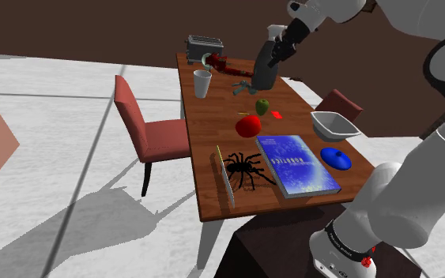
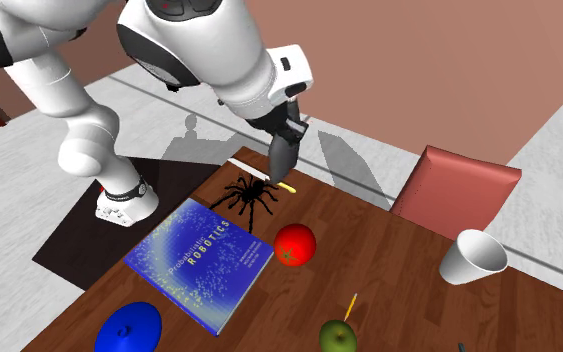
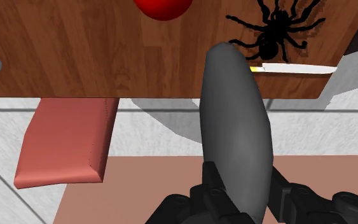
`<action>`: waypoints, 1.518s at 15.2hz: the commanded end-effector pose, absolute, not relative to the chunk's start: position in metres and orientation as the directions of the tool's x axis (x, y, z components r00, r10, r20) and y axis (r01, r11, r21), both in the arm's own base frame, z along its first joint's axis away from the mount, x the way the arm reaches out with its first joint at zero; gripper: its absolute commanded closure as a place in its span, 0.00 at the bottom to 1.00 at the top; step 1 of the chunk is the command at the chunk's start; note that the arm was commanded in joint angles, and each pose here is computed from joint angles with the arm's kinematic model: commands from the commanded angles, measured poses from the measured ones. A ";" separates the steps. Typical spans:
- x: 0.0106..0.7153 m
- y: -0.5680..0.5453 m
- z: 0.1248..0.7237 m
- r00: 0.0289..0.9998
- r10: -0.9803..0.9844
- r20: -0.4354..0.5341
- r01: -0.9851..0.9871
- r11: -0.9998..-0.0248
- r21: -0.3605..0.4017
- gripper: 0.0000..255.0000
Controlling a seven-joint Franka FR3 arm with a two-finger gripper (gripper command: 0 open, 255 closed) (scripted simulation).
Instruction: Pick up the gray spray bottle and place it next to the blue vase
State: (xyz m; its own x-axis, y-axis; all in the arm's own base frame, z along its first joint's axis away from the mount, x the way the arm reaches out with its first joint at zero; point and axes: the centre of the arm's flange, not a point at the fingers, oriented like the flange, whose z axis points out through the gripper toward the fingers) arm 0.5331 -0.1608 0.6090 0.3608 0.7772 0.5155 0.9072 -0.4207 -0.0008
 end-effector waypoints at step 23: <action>0.314 -0.388 0.612 0.360 0.777 0.516 0.907 -0.420 -0.001 1.00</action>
State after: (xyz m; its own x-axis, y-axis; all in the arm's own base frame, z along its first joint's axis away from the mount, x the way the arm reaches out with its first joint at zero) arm 0.3246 -0.3792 0.6095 0.3619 0.7768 0.5154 0.9068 -0.4216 -0.0012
